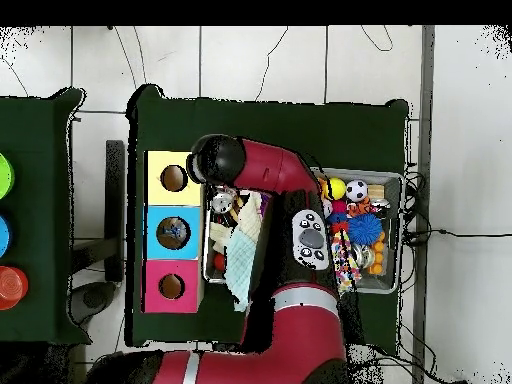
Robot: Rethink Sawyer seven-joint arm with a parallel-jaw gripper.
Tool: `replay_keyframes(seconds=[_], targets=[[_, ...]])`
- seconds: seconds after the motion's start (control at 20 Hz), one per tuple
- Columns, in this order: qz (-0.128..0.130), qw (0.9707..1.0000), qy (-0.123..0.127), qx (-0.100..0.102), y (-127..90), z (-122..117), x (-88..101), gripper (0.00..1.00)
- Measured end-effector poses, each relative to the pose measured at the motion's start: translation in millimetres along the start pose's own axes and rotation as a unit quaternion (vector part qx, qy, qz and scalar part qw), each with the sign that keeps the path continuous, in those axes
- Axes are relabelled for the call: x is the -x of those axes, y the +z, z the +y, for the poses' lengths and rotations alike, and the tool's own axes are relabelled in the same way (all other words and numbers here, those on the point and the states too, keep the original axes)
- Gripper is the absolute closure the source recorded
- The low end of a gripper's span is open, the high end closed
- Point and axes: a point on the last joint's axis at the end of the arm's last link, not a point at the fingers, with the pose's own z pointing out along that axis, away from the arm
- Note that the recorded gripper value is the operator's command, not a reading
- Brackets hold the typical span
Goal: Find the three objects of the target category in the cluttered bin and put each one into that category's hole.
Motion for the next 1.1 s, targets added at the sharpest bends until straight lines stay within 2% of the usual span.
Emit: replay_keyframes(seconds=[0.45, 1.05, 1.1], targets=[[-0.006, 0.9997, -0.005, -0.025, -1.1, -4.1, -1.6, 0.0], [-0.017, 0.9994, -0.004, -0.031, 0.9, -8.7, 4.4, 0.0], [-0.019, 0.9993, -0.003, -0.033, 1.6, -9.9, 6.8, 1.0]])
